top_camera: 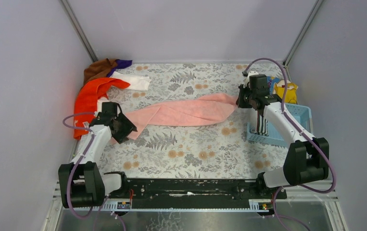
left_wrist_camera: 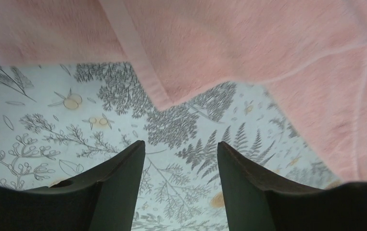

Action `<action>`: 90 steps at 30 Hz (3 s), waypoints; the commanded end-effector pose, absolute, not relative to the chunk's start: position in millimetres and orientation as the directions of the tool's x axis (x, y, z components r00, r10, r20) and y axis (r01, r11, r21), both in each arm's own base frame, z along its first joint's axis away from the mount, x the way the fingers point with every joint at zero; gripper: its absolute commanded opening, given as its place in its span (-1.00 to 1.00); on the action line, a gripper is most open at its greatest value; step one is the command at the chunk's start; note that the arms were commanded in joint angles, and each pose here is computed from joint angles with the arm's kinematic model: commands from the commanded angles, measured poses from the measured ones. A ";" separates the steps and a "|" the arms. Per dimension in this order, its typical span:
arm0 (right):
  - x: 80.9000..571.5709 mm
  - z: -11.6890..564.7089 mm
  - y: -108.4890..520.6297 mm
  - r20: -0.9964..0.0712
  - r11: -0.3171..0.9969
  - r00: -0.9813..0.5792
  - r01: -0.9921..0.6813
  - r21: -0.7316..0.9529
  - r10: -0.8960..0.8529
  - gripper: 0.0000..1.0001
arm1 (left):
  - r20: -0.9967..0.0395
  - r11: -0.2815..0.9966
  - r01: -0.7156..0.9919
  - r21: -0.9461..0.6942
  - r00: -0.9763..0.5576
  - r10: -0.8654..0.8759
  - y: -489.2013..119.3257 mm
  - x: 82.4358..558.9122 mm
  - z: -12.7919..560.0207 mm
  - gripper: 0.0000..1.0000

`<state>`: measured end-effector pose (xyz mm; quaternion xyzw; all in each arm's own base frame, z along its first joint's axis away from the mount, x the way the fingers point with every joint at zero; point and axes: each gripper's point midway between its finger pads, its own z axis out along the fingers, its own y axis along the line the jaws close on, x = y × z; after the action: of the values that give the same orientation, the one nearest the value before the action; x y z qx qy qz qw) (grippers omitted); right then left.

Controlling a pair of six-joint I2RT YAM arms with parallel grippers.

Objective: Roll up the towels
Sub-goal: Flatten out the towel at the center of the board.

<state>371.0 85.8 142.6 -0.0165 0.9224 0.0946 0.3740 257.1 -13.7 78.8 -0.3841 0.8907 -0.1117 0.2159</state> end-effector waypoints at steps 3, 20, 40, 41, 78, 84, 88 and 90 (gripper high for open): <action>374.6 151.6 95.7 -0.729 0.968 -0.682 -0.145 0.206 0.052 -0.89 | -0.278 0.621 -0.694 -0.364 -0.556 -0.783 -20.4 261.1 54.7 0.00; 371.3 143.9 93.0 -0.722 0.971 -0.690 -0.132 0.199 0.054 -0.87 | -0.304 0.656 -0.743 -0.133 -0.599 -0.740 -8.2 264.1 4.0 -0.30; 414.9 199.6 49.6 -0.743 0.988 -0.651 0.111 0.110 0.156 -0.95 | -0.736 0.684 -0.628 -0.370 -0.251 -0.629 83.1 330.0 313.0 -1.00; 421.7 212.7 48.8 -0.763 0.987 -0.626 0.113 0.117 0.163 -0.95 | -0.750 0.690 -0.613 -0.386 -0.227 -0.621 85.3 334.9 330.5 -1.00; 360.0 386.6 17.1 -0.942 0.989 -0.302 0.060 0.135 0.147 -0.81 | -0.734 0.673 -0.463 -0.576 -0.069 -0.675 93.6 294.7 395.4 -1.00; 415.1 325.2 17.8 -0.885 0.985 -0.435 0.113 0.128 0.165 -0.92 | -0.612 0.637 -0.473 -0.609 -0.230 -0.756 93.9 346.5 325.5 -1.00; 453.4 267.3 23.7 -0.841 0.980 -0.505 0.132 0.149 0.196 -0.97 | -0.526 0.614 -0.522 -0.592 -0.327 -0.785 93.9 375.4 260.2 -1.00; 471.6 236.0 26.1 -0.812 0.978 -0.546 0.143 0.151 0.206 -0.99 | -0.473 0.602 -0.557 -0.571 -0.376 -0.797 93.5 385.3 226.6 -1.00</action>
<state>437.1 25.2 254.0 0.0800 0.8875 0.0240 0.4532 357.5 96.0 247.6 -0.4334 0.8077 -0.1388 0.3748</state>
